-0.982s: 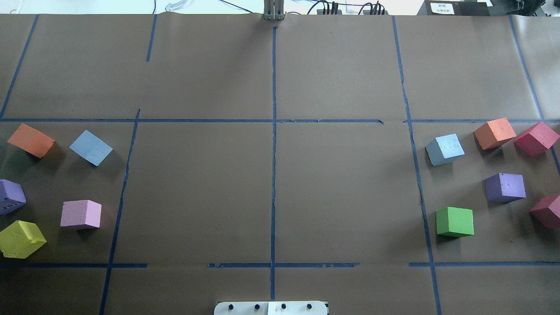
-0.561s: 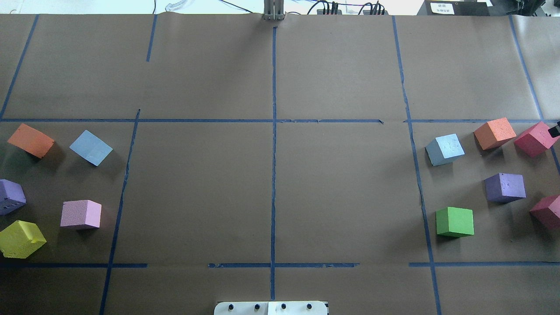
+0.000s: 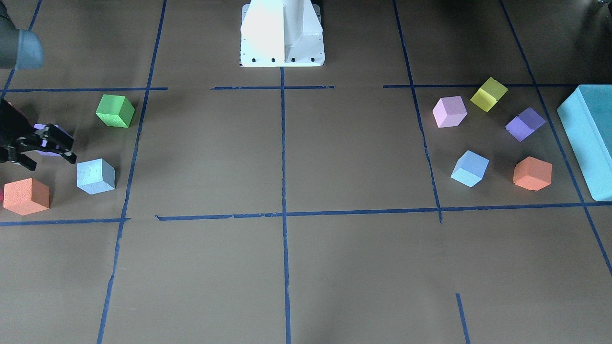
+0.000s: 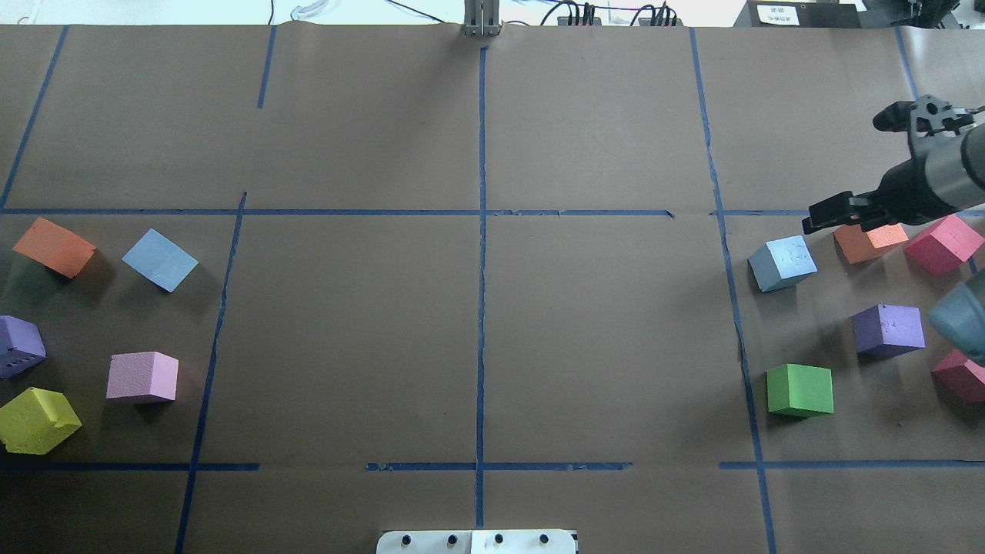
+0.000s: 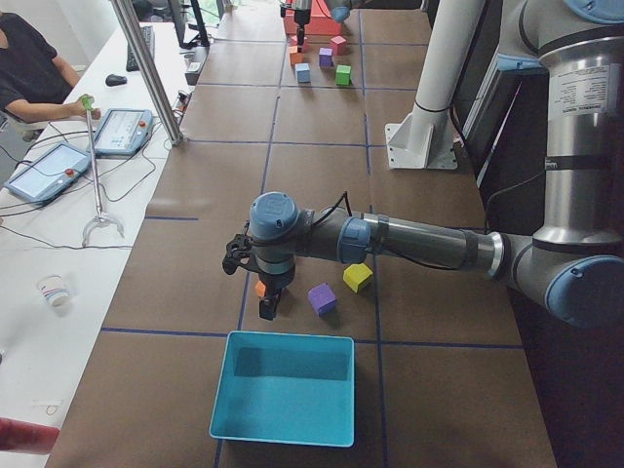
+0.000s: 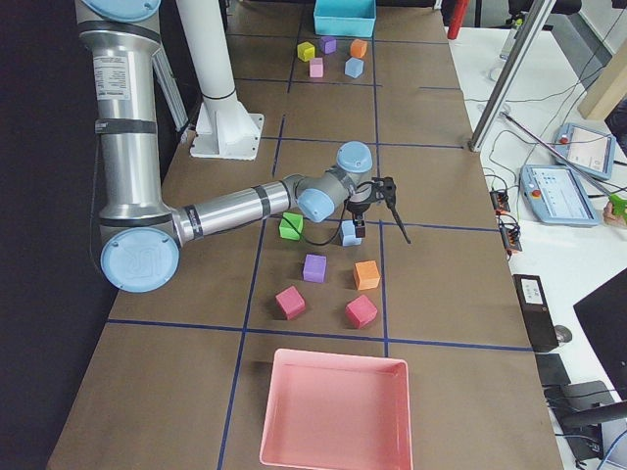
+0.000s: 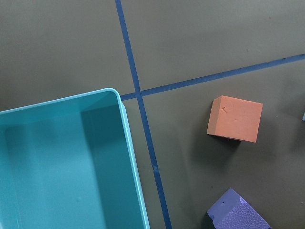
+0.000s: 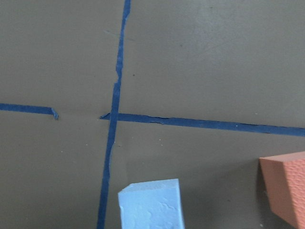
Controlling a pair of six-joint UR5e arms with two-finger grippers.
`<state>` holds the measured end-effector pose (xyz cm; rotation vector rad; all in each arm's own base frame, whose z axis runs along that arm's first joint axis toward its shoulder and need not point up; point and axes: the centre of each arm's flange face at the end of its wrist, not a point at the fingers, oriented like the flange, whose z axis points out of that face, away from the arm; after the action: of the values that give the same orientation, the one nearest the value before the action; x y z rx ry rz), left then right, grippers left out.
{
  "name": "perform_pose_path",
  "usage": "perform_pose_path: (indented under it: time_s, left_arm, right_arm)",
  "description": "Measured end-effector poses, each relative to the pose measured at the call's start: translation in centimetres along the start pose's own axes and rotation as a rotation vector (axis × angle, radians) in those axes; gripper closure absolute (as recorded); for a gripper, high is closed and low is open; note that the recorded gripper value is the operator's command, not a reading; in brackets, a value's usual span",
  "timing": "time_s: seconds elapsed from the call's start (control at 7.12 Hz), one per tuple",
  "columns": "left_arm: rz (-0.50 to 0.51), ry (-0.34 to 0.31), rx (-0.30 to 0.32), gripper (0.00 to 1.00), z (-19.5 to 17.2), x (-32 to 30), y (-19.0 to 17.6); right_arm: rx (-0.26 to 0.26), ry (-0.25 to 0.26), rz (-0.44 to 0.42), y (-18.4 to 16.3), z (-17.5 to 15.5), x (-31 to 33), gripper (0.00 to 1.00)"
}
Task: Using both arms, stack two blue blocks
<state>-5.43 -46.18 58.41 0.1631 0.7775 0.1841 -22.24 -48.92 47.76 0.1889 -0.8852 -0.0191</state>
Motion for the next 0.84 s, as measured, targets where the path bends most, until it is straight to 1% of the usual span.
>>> perform_pose_path:
  time_s: [0.14, 0.42, 0.7, 0.84]
  left_arm:
    - [0.000, 0.000, -0.001, 0.00, 0.0, 0.0, 0.0]
    - [0.000, 0.000, -0.001, 0.00, 0.1, 0.0, 0.0]
    - [0.003, 0.001, 0.003, 0.00, -0.1, 0.2, -0.1]
    - [0.005, 0.001, 0.005, 0.00, -0.3, 0.3, -0.1]
  right_arm:
    - [0.004, 0.014, -0.016, -0.1, 2.0, -2.0, 0.04]
    - [0.001, 0.054, -0.049, 0.4, 4.9, -3.4, 0.06]
    - [-0.005, 0.088, -0.067, 1.1, 6.8, -3.5, 0.07]
    - [-0.004, 0.105, -0.080, 1.3, 7.5, -3.4, 0.12]
